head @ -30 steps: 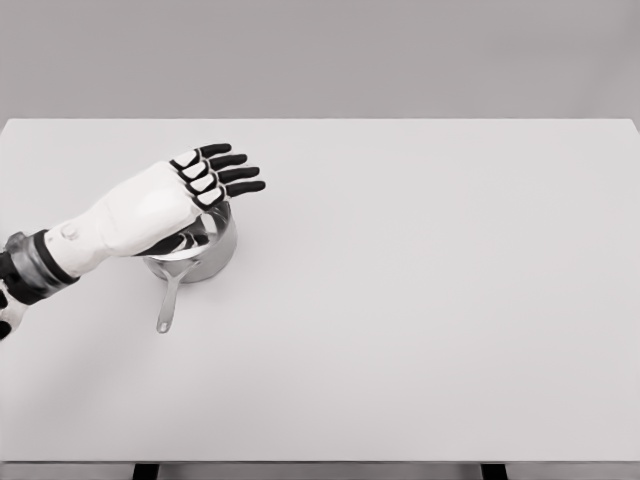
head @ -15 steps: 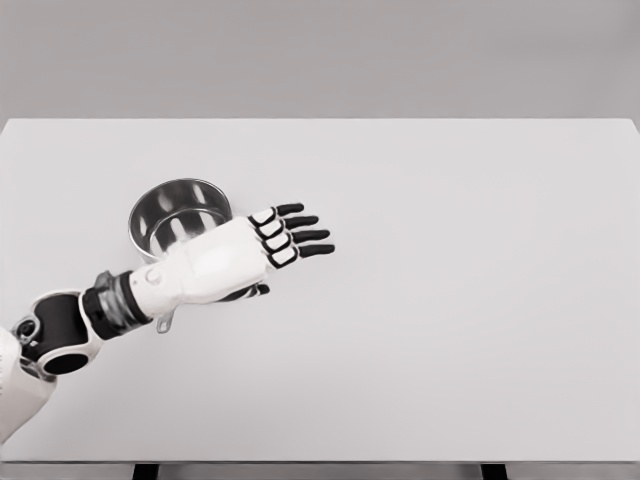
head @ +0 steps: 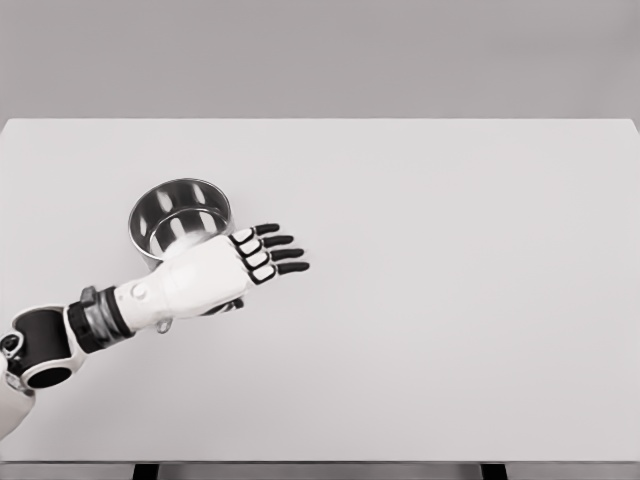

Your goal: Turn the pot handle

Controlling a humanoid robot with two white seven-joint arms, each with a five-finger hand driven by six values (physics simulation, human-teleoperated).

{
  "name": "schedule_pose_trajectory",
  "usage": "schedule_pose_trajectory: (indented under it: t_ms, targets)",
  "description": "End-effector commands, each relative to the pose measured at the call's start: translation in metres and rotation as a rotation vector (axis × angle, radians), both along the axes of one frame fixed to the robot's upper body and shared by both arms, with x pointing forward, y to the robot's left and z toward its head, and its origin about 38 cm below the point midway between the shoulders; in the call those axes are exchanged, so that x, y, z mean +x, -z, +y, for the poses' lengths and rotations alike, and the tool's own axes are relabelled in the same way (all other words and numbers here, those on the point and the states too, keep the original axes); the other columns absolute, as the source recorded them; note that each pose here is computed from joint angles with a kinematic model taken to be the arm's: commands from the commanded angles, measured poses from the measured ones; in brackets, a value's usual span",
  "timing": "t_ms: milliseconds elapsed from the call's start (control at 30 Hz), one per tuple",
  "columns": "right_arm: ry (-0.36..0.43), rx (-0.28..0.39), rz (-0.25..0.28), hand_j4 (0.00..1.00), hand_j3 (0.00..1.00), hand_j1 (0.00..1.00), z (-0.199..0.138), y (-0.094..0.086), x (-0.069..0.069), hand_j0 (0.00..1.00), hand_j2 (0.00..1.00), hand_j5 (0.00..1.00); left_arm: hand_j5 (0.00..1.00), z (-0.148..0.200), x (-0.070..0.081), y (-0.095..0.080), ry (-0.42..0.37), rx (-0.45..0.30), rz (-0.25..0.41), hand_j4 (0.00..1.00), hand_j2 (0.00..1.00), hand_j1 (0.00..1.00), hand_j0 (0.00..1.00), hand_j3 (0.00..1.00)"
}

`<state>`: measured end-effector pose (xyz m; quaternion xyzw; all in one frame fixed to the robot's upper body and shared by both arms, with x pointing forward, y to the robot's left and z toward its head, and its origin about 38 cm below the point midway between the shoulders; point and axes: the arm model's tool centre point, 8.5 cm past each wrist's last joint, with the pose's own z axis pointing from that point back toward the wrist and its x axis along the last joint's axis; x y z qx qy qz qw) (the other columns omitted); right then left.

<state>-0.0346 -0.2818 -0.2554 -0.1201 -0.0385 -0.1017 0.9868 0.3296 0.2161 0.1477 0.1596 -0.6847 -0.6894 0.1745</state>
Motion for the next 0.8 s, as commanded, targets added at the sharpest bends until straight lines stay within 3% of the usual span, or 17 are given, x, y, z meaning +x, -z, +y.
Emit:
schedule_pose_trajectory:
  t_ms: [0, 767]
  targets:
    - [0.001, 0.0, 0.0, 1.0, 1.0, 1.0, 0.0, 0.0, 0.0, 1.0, 1.0, 1.0, 1.0, 0.01, 0.005, -0.006, -0.027, -0.004, -0.013, 1.0, 1.0, 1.0, 1.0, 1.0]
    - [0.001, 0.0, 0.0, 1.0, 1.0, 1.0, 0.0, 0.0, 0.0, 1.0, 1.0, 1.0, 1.0, 0.039, 0.0, -0.006, -0.084, 0.018, -0.011, 1.0, 1.0, 1.0, 1.0, 1.0]
